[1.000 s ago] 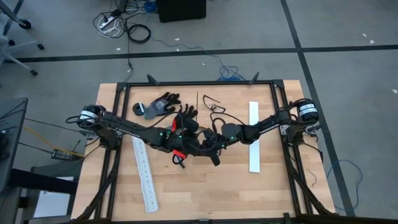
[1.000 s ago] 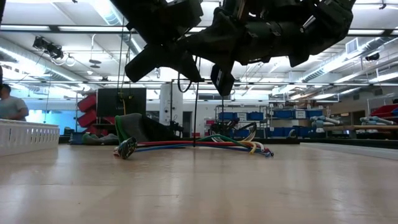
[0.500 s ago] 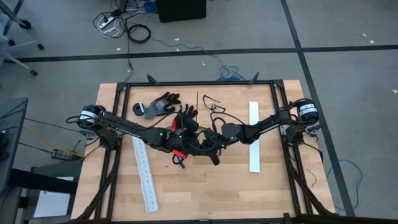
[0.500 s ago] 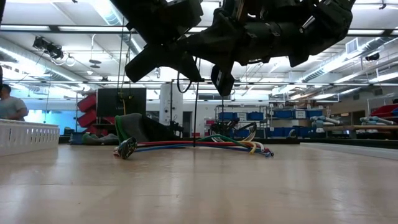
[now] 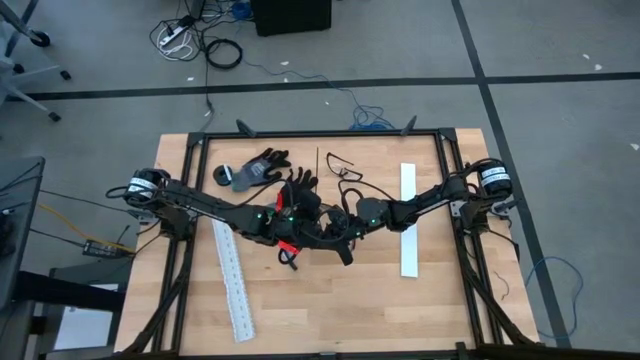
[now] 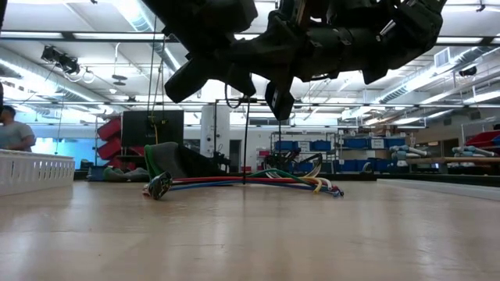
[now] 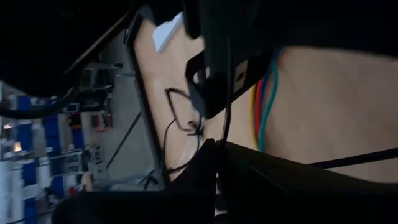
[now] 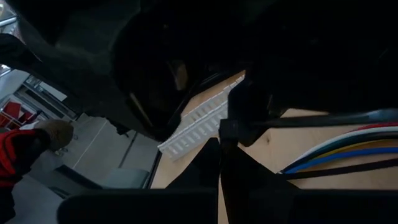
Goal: Ziptie cables
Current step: Insert the black zip tie pointed tail end through the slot to form a loop
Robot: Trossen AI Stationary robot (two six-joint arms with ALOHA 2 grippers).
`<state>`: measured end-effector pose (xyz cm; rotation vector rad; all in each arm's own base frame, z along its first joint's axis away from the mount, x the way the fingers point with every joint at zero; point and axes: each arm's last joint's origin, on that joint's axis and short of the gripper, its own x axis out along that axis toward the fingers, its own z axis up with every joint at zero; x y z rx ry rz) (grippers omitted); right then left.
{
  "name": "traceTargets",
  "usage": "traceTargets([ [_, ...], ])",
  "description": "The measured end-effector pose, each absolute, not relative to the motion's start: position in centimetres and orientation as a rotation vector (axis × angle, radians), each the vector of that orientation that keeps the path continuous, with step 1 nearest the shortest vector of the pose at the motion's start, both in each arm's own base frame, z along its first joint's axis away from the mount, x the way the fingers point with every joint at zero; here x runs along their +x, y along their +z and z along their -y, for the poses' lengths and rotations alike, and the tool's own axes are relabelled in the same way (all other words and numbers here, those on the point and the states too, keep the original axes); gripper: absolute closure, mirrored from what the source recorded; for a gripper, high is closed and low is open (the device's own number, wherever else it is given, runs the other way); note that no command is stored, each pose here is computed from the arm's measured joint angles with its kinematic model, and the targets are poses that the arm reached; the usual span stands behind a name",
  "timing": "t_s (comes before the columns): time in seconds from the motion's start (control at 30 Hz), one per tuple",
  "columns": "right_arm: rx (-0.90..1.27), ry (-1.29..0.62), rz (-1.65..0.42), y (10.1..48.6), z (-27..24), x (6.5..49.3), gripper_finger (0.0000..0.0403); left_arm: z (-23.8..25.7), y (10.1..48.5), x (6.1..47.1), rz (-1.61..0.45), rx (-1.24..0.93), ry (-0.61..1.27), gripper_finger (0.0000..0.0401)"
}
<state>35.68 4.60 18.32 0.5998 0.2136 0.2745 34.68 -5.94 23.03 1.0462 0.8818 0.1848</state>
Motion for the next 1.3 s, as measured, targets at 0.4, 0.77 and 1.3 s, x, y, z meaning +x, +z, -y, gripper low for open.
traceTargets([
  [0.4,0.593,0.279,-0.202,18.4,-4.6,35.7,0.0403,6.1,22.9,34.6,-0.889,1.068,0.176,0.0401],
  [0.77,0.597,0.286,-0.204,18.4,-4.7,35.7,0.0403,7.2,23.3,34.6,-0.857,1.127,0.201,0.0401],
  [1.3,0.611,0.345,-0.176,18.9,-6.4,35.5,0.0403,8.9,23.6,34.6,-0.791,1.308,0.238,0.0401],
])
